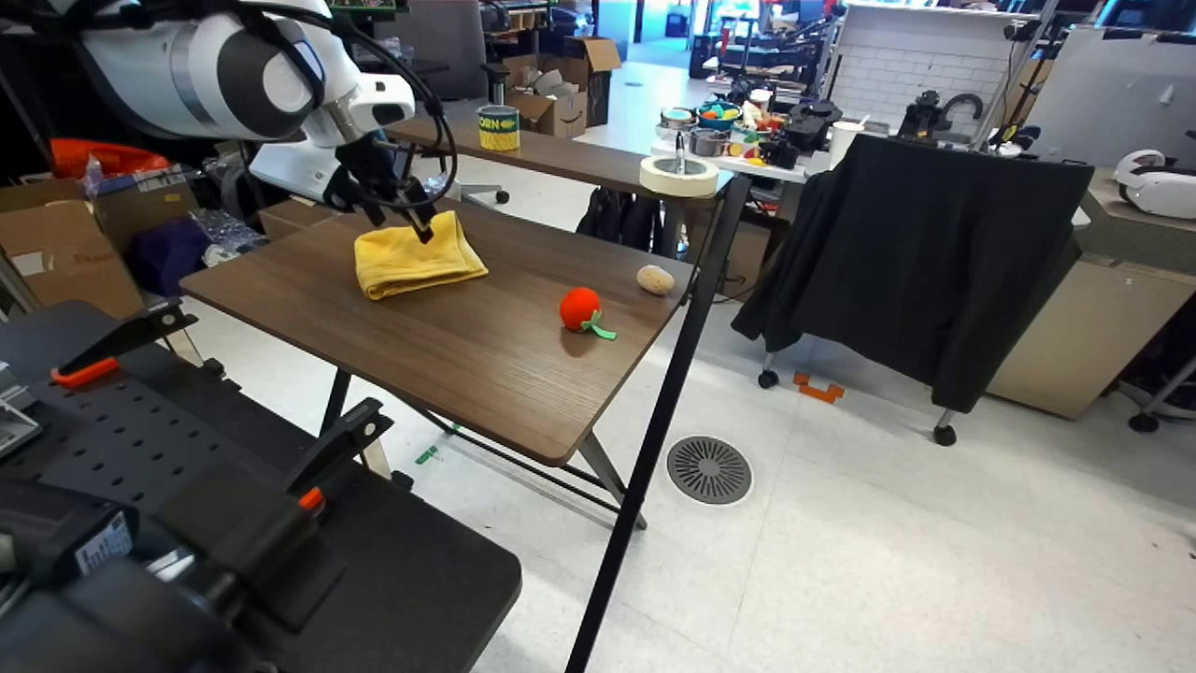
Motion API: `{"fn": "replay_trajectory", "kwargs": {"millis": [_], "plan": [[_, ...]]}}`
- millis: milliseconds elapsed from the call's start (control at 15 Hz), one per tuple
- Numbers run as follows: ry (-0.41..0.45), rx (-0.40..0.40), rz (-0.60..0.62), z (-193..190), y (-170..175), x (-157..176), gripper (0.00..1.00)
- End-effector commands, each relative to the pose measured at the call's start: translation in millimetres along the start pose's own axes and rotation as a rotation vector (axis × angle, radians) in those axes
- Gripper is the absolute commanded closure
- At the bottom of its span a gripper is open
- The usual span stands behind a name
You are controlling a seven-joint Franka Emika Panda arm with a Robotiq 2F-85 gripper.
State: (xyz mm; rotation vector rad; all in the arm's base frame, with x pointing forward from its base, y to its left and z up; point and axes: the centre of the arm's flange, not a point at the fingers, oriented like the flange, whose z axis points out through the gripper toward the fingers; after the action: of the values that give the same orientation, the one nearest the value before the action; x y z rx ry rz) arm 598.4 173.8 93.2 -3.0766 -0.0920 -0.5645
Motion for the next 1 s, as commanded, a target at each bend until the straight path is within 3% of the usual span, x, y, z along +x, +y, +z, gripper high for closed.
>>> {"fn": "replay_trajectory", "kwargs": {"millis": [0,333,733,933], "plan": [[-0.044,0.013,-0.005,29,-8,3,0.00],[-0.124,0.015,-0.010,59,-12,-10,0.00],[-0.097,0.009,-0.003,45,-11,-13,0.00],[-0.192,-0.011,0.020,68,9,-17,0.00]]}}
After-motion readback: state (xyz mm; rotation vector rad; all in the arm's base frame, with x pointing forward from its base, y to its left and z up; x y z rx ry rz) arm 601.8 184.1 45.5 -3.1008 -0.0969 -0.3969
